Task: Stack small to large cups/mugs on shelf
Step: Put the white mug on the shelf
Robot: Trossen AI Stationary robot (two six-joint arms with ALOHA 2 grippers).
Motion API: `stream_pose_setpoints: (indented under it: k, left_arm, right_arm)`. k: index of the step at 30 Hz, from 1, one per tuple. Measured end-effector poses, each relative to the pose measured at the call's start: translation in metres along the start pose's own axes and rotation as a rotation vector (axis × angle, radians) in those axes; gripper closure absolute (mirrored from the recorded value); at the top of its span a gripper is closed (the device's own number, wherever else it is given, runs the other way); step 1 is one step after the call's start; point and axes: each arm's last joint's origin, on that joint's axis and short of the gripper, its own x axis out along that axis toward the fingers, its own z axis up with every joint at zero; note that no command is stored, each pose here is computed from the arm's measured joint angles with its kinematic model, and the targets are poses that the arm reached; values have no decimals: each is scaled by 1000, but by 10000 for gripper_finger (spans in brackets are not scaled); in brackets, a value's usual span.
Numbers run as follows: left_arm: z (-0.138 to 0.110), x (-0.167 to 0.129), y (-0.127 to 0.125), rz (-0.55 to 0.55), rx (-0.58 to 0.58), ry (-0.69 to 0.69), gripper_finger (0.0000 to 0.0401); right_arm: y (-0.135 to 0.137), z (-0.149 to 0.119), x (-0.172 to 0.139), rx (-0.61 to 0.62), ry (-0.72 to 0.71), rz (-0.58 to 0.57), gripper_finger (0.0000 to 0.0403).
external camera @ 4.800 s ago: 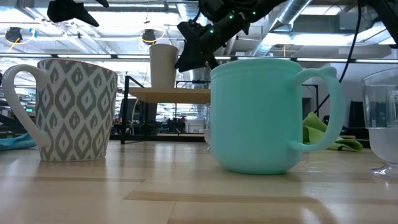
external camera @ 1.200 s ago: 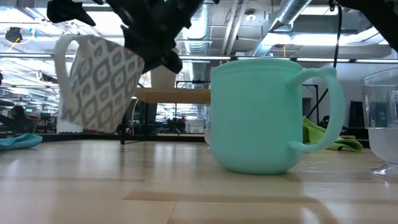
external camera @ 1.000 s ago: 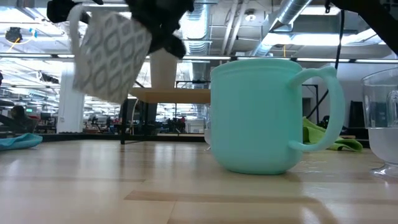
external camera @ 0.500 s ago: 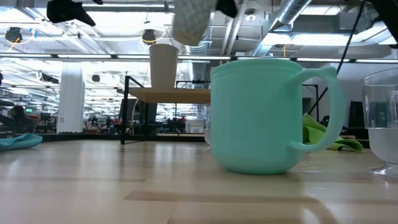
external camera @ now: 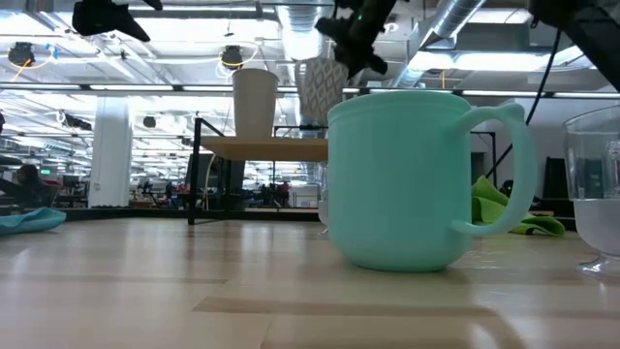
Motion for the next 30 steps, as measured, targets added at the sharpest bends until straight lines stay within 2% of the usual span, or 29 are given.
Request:
stream_pose_setpoints:
  k: [6,13,30]
  left_arm:
    - [0,0,0,12,-19,-11,140]
    - [1,0,1,19,-23,-18,140]
    - [1,0,1,32,-34,-30,140]
  right_arm:
    - [-21,5,34,66,24,-8,374]
    - [-29,6,58,64,43,-28,374]
    - [-37,8,65,81,27,-37,368]
